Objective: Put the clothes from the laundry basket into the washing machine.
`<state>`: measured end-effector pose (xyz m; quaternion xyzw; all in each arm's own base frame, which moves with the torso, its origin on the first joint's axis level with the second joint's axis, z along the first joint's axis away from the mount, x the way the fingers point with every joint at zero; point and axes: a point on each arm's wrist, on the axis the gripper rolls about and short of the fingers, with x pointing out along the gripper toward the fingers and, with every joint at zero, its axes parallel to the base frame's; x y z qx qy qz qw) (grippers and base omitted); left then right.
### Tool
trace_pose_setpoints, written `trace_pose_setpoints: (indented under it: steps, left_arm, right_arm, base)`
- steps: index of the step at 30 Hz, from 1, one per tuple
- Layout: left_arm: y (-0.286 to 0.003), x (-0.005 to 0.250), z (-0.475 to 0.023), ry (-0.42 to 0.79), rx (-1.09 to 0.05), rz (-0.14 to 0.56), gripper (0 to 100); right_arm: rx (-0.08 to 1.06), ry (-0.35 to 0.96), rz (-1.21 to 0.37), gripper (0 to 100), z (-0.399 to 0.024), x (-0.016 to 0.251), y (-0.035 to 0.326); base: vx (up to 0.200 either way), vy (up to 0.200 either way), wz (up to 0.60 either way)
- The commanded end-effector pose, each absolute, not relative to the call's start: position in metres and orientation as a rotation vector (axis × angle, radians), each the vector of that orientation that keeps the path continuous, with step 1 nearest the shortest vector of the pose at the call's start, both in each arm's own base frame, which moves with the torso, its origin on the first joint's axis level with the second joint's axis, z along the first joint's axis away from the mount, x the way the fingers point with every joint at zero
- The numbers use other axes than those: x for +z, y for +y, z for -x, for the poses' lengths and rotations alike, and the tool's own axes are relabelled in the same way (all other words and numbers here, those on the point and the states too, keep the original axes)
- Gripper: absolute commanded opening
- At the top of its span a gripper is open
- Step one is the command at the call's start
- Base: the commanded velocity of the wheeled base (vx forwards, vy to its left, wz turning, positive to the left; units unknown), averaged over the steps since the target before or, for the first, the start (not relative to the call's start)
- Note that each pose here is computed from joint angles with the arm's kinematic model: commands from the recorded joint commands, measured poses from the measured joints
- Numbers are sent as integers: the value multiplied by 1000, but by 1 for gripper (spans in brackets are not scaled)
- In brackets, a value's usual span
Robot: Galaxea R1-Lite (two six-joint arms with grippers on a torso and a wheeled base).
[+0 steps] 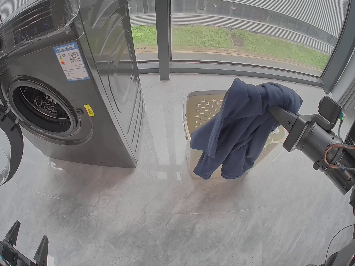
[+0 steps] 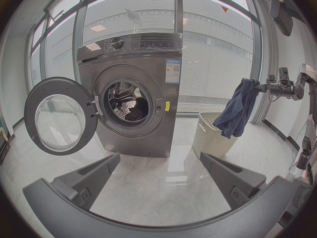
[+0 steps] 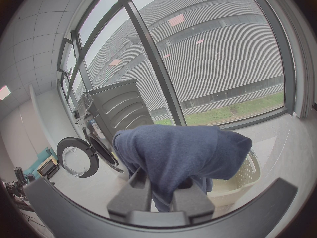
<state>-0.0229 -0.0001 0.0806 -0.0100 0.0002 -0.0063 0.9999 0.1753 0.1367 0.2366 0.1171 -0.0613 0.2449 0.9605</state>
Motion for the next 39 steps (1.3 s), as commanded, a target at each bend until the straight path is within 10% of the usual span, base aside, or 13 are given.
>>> trace_pose_setpoints:
  steps: [1,15,39]
  left_arm:
    - [0,76,22,6,-12,20,100]
    - [0,76,22,6,-12,21,100]
    - [0,76,22,6,-11,34,100]
  right_arm:
    - [498,-131,-241,0,-174,238,136]
    - [518,-127,-245,0,-172,237,138]
    - [521,-123,-247,0,-172,236,139]
  base:
    - [-200,0,0]
    - [-114,0,0]
    - [0,200,0]
